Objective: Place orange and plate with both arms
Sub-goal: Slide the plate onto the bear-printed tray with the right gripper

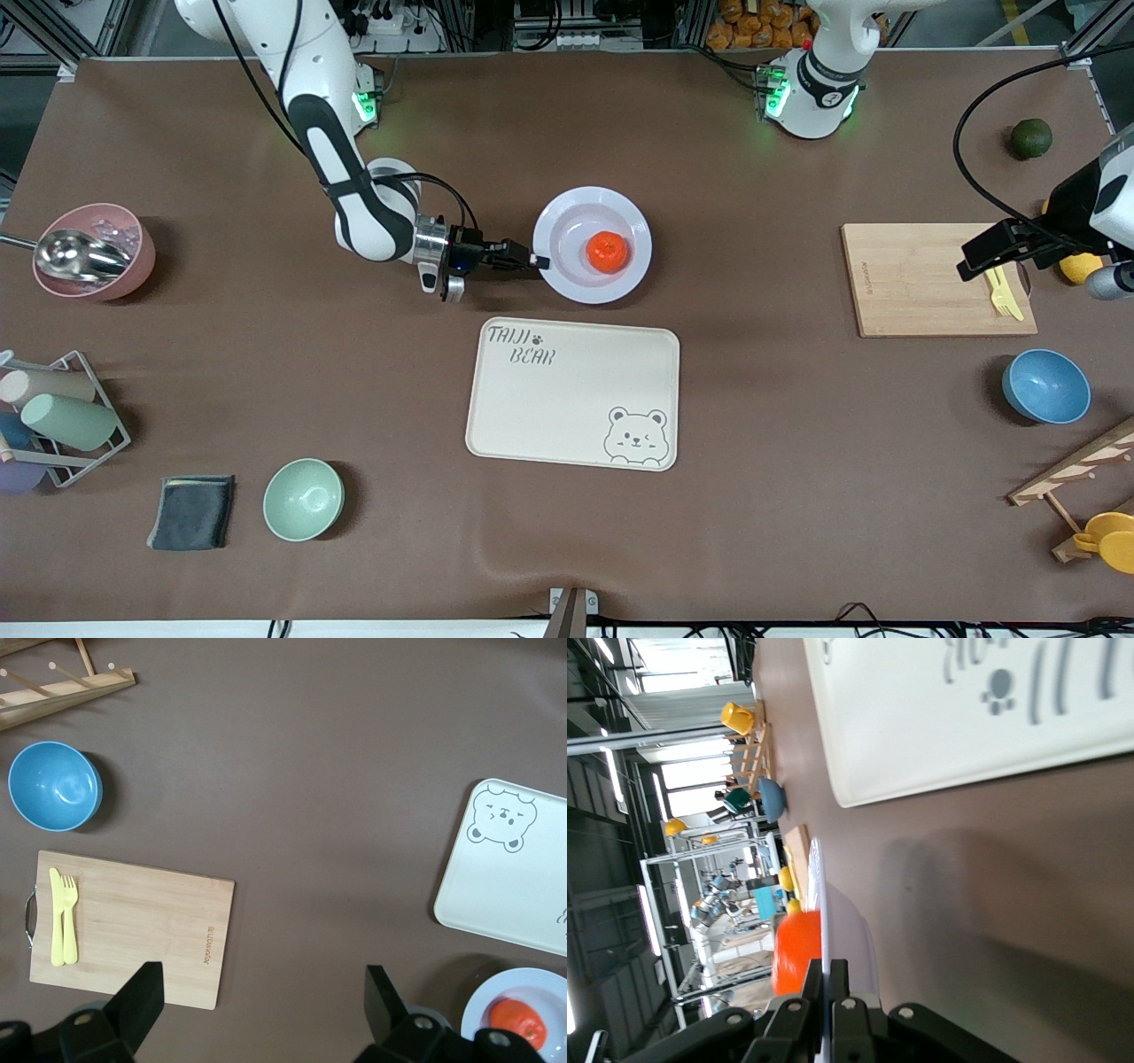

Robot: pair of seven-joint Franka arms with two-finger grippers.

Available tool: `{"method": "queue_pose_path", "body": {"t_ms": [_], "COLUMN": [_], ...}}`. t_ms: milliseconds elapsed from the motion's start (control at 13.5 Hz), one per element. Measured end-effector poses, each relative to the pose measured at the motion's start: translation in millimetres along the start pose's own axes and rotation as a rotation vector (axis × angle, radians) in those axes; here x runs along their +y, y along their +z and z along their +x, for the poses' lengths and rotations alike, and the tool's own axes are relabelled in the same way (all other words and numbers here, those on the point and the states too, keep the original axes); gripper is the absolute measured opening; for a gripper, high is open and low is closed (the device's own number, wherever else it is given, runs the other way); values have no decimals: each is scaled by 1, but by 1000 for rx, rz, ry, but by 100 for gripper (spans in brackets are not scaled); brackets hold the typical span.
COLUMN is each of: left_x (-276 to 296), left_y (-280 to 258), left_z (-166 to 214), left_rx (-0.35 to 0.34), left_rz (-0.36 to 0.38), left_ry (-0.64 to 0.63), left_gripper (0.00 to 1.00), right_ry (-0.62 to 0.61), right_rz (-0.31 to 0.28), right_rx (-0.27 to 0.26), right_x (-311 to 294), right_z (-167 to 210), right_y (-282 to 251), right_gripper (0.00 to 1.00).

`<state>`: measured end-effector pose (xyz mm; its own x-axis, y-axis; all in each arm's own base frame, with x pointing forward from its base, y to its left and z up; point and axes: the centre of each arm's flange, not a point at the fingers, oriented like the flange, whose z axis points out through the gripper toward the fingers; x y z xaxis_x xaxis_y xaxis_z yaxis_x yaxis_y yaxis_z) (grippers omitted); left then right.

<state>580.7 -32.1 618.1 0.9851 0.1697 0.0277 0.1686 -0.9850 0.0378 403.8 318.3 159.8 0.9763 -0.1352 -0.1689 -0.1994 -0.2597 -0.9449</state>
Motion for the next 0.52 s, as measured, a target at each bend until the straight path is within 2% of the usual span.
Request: {"method": "queue_pose_path", "body": {"t_ms": [297, 520], "left_x": [1, 2], "left_y": [0, 0], "left_z": [0, -1], "left_rx": [0, 0], "left_rz": [0, 0], "left_ry": [1, 3], "left_gripper": [100, 100], "right_ry": [29, 12], "right_rz": [27, 39], "right_rx": [41, 114], "right_x": [-22, -36], "right_z": [16, 49], "right_y": [-13, -29], "right_gripper": [5, 5]}}
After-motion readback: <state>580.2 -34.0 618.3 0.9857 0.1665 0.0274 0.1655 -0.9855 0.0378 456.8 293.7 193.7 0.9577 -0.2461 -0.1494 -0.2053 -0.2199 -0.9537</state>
